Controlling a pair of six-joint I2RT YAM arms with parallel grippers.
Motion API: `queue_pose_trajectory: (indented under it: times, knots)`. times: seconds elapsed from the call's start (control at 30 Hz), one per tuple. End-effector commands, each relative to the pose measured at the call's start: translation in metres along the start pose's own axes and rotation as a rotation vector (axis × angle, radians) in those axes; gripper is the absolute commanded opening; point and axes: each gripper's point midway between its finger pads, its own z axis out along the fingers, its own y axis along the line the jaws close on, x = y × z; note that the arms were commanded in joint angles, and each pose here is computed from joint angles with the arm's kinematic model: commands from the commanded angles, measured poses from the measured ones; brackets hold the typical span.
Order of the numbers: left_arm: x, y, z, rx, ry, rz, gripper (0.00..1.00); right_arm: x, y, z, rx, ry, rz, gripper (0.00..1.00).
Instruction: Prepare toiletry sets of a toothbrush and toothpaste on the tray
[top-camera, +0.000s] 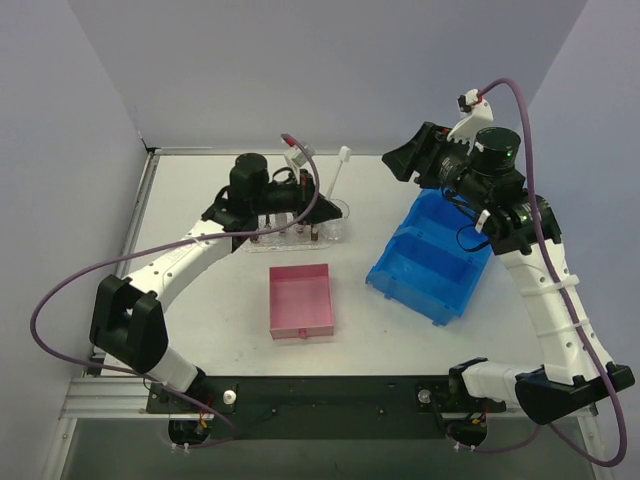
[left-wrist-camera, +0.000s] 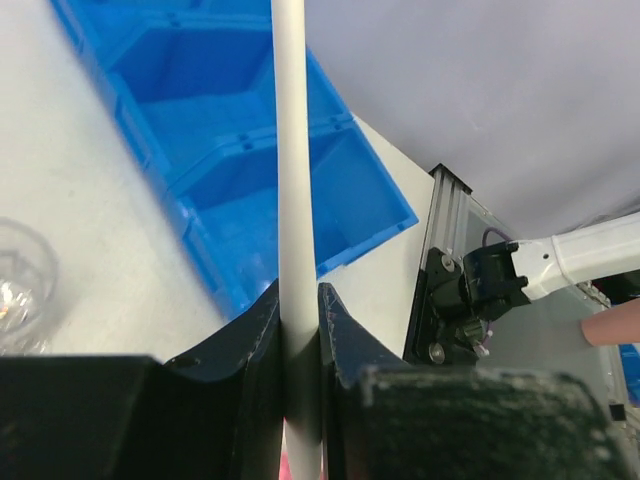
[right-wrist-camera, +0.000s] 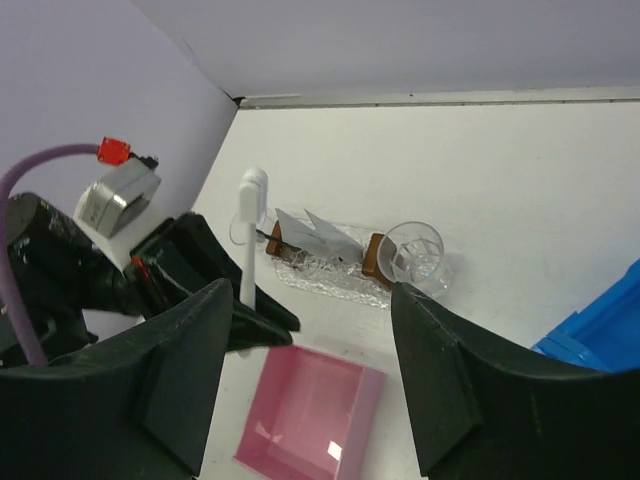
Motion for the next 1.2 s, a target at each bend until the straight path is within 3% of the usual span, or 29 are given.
queue_pose_trajectory:
  times: [0.0, 0.17, 0.47, 1.17]
  knots:
    - [0.004, -0.019, -0.044, 0.152, 0.098, -0.041, 0.0, 0.006, 0.011, -0.023, -0.126, 0.101, -0.1, 0.61]
    - [0.031, -0.039, -0.066, 0.242, 0.242, -0.176, 0.0, 0.019, 0.041, -0.02, -0.326, 0.25, -0.093, 0.64]
    - [0.038, -0.074, -0.082, 0.424, 0.272, -0.32, 0.0, 0.042, 0.063, 0.008, -0.519, 0.434, 0.025, 0.64]
    - [0.034, -0.08, -0.082, 0.468, 0.286, -0.331, 0.0, 0.071, 0.085, 0.022, -0.666, 0.602, 0.16, 0.53]
